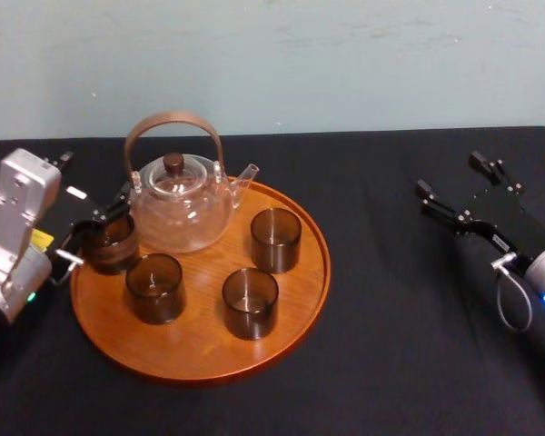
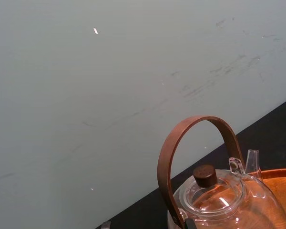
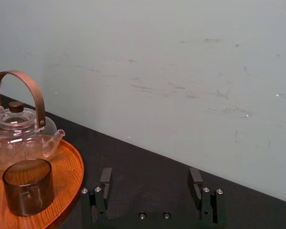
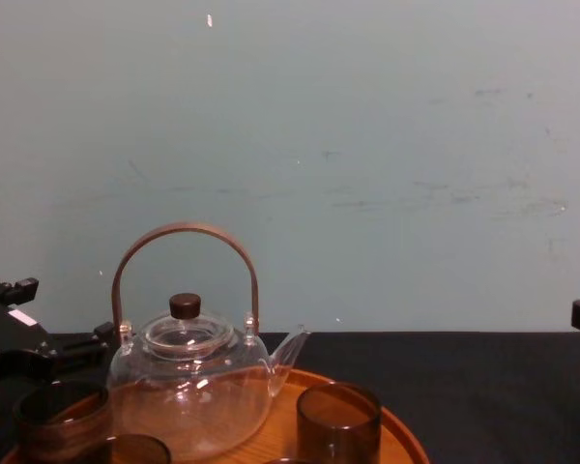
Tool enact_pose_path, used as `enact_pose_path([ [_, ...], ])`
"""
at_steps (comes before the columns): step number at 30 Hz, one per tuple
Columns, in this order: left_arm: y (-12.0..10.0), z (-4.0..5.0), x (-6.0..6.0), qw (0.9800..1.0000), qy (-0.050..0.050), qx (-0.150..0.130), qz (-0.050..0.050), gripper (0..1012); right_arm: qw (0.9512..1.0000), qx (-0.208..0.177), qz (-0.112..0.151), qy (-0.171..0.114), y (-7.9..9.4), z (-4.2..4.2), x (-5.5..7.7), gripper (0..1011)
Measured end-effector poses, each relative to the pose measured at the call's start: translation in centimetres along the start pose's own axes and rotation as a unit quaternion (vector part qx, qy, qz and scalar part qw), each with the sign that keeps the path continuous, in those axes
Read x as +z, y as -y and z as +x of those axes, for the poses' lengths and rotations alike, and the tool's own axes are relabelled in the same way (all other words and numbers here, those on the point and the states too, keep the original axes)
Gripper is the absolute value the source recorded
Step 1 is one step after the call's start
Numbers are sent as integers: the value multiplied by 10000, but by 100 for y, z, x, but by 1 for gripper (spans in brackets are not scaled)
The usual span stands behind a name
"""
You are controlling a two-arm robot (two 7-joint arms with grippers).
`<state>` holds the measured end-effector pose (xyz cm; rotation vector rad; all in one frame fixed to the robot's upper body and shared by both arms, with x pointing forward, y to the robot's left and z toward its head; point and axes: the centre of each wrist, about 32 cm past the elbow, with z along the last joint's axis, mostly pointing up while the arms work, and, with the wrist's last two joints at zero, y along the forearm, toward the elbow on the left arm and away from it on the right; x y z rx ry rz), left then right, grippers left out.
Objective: Pick up the glass from the table and place it on the tray.
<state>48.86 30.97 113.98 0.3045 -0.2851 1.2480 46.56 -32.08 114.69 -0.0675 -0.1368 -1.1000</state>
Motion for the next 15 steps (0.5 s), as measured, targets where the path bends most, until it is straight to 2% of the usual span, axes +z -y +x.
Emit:
enact_pose_path([
  [15,0,0,0,10000,0,0,0,1001,10000,19,-4,-2,-5,-1,1,1002],
])
